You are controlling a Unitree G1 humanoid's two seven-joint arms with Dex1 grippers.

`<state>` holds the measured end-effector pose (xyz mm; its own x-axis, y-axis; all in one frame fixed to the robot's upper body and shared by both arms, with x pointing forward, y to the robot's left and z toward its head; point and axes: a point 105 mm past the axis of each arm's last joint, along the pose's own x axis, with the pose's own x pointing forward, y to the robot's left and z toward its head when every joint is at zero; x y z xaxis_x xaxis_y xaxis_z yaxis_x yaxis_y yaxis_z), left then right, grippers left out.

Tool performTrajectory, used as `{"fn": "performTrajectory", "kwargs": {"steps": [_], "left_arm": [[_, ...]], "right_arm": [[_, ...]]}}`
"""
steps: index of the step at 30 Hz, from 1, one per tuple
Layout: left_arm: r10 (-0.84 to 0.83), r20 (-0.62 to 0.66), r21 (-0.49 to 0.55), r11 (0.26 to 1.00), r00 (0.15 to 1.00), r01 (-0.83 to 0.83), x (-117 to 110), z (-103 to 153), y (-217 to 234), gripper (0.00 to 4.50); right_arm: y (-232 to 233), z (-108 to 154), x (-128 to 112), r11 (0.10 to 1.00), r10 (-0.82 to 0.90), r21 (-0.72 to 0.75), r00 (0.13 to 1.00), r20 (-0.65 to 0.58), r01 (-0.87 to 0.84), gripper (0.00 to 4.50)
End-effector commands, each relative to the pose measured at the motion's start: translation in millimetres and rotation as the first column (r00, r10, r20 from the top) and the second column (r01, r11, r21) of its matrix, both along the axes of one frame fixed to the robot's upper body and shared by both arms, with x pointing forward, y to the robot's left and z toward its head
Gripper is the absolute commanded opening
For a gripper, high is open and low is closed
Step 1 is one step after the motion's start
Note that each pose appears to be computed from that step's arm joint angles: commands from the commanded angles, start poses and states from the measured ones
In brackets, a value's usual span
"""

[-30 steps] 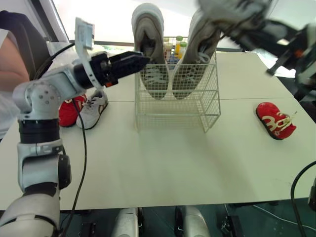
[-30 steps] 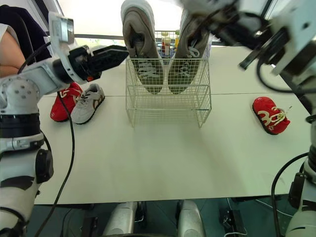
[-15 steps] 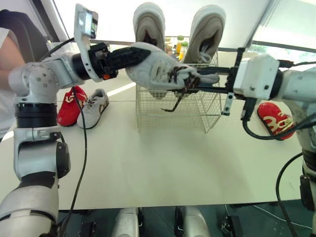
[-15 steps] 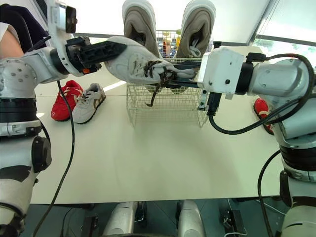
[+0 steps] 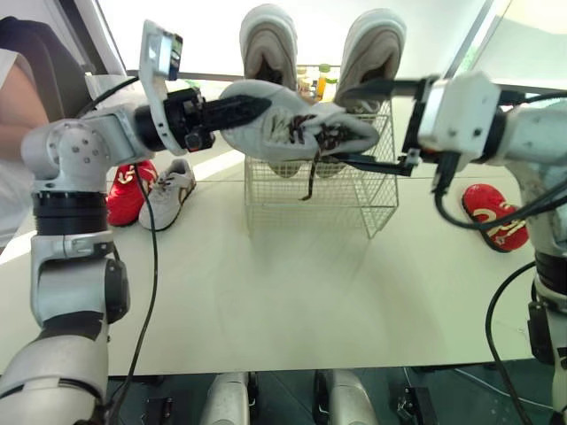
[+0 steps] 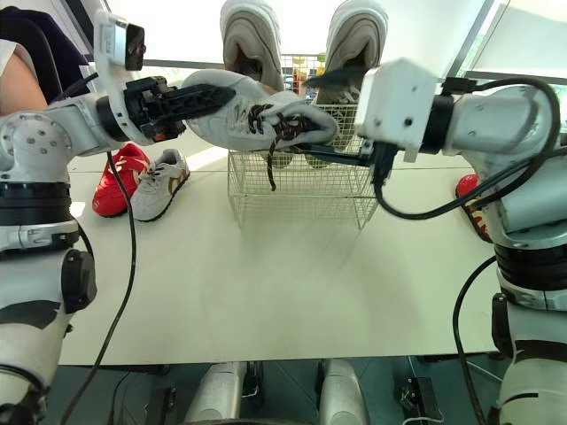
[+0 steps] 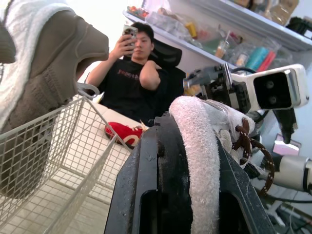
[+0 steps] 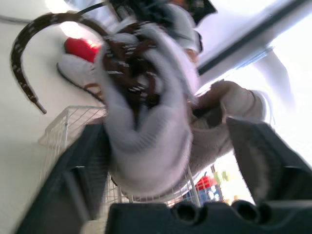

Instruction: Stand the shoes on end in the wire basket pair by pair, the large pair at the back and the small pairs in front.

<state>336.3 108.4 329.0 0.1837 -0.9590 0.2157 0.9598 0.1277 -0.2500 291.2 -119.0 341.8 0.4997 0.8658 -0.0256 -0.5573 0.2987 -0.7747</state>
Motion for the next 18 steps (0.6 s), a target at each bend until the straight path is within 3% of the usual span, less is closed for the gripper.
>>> {"fn": "performTrajectory", "kwargs": {"steps": [1,4,8,12,18], "left_arm": [[0.031,0.03,-0.13,0.991,0.999,-0.027,-4.7,22.3,8.6,0.3],[0.062,0.018,-0.207,0.977,0.998,-0.057,-4.4,26.8,10.7,0.3],[0.082,0.007,-0.276,0.958,0.997,-0.077,-4.7,30.0,7.4,0.3],[0.097,-0.001,-0.287,0.953,0.995,-0.093,-4.2,24.9,-0.9,0.3],[0.12,-0.006,-0.306,0.945,0.993,-0.116,-3.3,21.2,-8.6,0.3]], "right_arm": [[-24.5,-0.4,0.3,0.968,-0.03,0.239,0.981,-0.193,0.076,4.44],[-31.0,-26.6,1.9,0.907,0.037,0.395,0.908,-0.418,0.145,4.44],[-16.3,-42.2,0.6,0.779,0.251,0.602,0.792,-0.557,0.177,4.44],[15.5,-33.9,-5.0,0.653,0.452,0.746,0.723,-0.523,0.132,4.44],[40.4,-1.5,0.8,0.517,0.558,0.85,0.713,-0.425,0.102,4.44]]}}
